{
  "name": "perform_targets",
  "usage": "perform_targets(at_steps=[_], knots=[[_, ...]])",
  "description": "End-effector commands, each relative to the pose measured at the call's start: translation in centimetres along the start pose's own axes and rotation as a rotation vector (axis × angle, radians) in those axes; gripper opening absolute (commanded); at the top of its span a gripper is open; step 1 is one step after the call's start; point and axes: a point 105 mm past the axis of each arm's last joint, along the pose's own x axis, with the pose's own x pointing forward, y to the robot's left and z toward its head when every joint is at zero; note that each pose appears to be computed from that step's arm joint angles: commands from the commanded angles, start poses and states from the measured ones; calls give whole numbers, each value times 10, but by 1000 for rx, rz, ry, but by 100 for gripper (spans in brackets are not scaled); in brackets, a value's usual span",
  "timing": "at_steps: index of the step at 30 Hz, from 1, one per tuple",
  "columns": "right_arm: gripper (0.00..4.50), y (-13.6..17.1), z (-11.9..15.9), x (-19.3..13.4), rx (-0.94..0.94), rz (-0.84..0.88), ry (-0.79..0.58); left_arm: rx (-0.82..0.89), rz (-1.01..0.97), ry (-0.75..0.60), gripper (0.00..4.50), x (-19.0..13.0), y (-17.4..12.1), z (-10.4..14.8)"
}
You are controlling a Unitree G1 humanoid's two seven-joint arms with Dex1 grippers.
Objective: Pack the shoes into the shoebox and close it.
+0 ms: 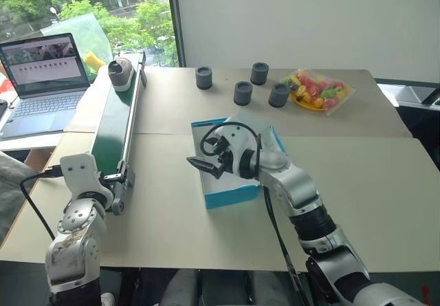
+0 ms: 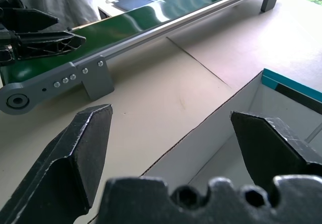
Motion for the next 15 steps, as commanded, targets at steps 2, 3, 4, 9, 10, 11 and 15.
perform_targets(at_steps=[2,3,4,9,10,11,15], knots=[[443,-2,14,-2,-17,-13,-56,23,19,-30,450,-1,8,11],[443,-2,14,-2,-15,-15,-59,23,20,-33,450,0,9,12],[443,-2,15,-2,-14,-17,-61,24,21,-33,450,0,10,12],[443,-2,15,-1,-9,-22,-64,26,27,-31,450,1,12,11],[443,-2,15,-1,-7,-22,-64,25,28,-32,450,1,12,10],[443,-2,15,-1,-7,-23,-64,24,28,-31,450,1,12,10],[443,-2,16,-2,-6,-23,-64,18,29,-18,450,1,11,6]])
